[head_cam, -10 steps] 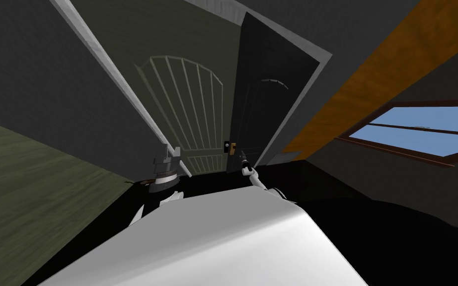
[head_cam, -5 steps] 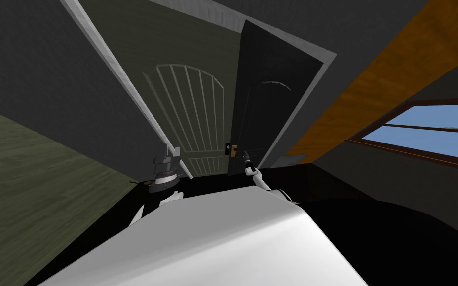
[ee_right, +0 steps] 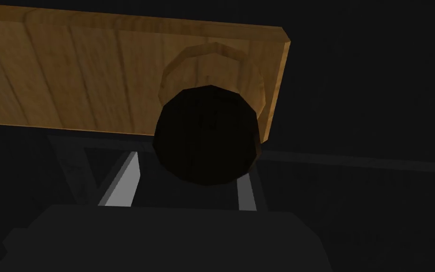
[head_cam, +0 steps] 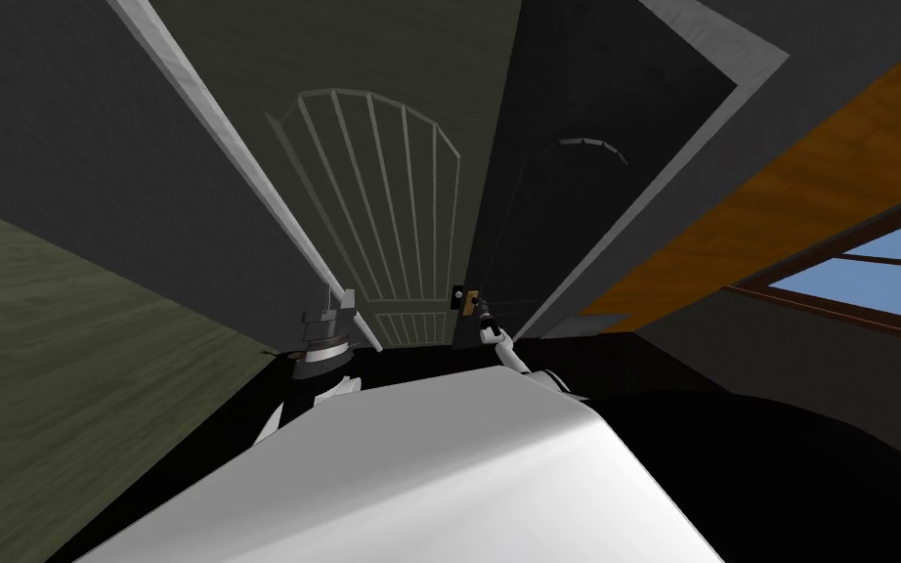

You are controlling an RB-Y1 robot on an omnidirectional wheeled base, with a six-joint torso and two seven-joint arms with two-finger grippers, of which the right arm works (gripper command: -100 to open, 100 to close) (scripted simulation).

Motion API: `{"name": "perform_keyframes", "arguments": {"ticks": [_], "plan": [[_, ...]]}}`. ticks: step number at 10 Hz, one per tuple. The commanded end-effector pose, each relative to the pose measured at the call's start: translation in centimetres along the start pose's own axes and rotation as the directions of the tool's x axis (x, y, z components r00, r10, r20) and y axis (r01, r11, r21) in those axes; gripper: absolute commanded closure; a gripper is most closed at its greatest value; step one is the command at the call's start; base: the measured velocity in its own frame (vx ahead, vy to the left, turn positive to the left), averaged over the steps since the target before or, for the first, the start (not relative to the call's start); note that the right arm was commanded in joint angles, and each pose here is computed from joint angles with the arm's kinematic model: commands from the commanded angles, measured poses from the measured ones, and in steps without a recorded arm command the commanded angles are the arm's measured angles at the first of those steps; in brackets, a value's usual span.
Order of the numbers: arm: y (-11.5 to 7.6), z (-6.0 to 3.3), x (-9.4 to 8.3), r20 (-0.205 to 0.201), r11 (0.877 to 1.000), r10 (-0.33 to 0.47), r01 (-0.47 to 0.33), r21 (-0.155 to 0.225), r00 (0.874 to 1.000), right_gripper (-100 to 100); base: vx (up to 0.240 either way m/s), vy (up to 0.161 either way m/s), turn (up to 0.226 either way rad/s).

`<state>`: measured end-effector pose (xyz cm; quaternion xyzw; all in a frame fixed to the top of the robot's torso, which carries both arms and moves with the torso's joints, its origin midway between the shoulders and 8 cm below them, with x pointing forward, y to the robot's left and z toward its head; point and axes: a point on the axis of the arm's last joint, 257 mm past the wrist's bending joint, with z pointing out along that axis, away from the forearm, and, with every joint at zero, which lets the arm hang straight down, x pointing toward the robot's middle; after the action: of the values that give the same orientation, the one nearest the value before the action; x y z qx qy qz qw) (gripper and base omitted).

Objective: Pull the door open

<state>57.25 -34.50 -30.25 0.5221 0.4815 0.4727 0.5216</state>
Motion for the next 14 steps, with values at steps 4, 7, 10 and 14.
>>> {"name": "perform_keyframes", "arguments": {"ticks": [4,7,10,14], "plan": [[-0.3,-0.12,-0.1,0.002,1.0,-0.001,0.001,0.006,1.0,100,-0.026,-0.012,-0.004],[-0.6,-0.39,-0.6,0.003,1.0,-0.005,0.005,0.013,1.0,-100,-0.099,-0.04,-0.026],[-0.3,-0.23,1.0,-0.029,1.0,-0.002,0.002,0.008,1.0,-100,-0.199,-0.045,0.043],[0.6,0.21,4.7,-0.094,1.0,0.008,-0.008,-0.008,0.996,-100,-0.203,-0.032,0.084]]}}
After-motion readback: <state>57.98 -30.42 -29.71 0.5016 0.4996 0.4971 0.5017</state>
